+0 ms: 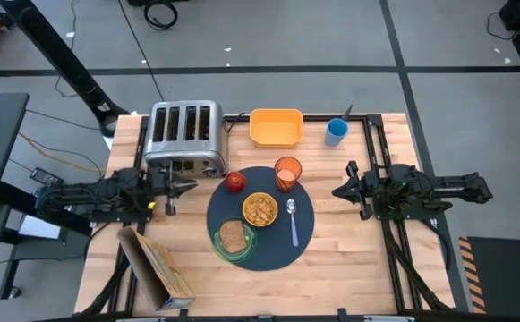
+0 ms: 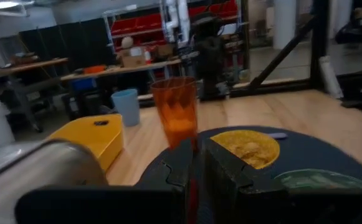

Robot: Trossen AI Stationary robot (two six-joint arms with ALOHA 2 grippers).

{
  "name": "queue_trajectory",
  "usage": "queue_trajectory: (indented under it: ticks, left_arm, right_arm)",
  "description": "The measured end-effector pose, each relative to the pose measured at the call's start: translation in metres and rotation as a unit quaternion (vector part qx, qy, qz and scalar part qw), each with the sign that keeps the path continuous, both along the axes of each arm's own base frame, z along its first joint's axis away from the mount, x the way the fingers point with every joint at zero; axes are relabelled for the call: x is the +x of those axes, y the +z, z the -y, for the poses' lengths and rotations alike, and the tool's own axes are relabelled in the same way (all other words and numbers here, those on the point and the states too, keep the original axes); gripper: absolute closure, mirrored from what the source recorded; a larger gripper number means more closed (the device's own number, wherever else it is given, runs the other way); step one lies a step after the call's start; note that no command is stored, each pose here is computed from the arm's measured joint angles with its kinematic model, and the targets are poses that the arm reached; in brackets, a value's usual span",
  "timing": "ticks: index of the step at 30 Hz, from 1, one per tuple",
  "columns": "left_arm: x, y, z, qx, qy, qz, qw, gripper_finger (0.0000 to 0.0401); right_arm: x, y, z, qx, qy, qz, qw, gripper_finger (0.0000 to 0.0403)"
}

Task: Arrange a breakfast setting
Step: Return to Home Position

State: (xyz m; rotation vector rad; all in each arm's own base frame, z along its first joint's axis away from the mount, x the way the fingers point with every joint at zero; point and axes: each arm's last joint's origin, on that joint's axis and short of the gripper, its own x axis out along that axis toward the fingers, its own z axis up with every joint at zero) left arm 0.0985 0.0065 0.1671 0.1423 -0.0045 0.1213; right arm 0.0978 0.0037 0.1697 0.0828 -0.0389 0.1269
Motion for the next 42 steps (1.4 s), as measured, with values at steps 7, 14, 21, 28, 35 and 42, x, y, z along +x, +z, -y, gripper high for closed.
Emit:
queue_trajectory:
  ticks: [7,14,21,28,35,42]
  left_arm:
    - [0.0007,0.0011,-0.0007,0.000,0.012,0.005,1.000,0.0355]
    - [0.0007,0.0016,-0.0008,0.000,0.013,0.008,1.000,0.0355]
    - [0.0007,0.0023,-0.0007,0.000,0.013,0.011,1.000,0.0355]
    - [0.0007,0.0023,-0.0007,0.000,0.012,0.011,1.000,0.0355]
    - [0.0008,0.0022,-0.0007,0.000,0.011,0.011,1.000,0.0355]
    - [0.0008,0.0023,-0.0007,0.000,0.011,0.012,1.000,0.0355]
  right_arm:
    - [0.0000,0.0000,0.0000,0.000,0.000,0.000,1.000,0.0378]
    - [0.0000,0.0000,0.0000,0.000,0.000,0.000,1.000,0.0378]
    - [0.0000,0.0000,0.0000,0.000,0.000,0.000,1.000,0.0377]
    - [0.0000,0.0000,0.0000,0.000,0.000,0.000,1.000,0.0378]
    - [0.0000,0.0000,0.0000,0.000,0.000,0.000,1.000,0.0376]
    - [0.0000,0.0000,0.0000,0.000,0.000,0.000,1.000,0.0376]
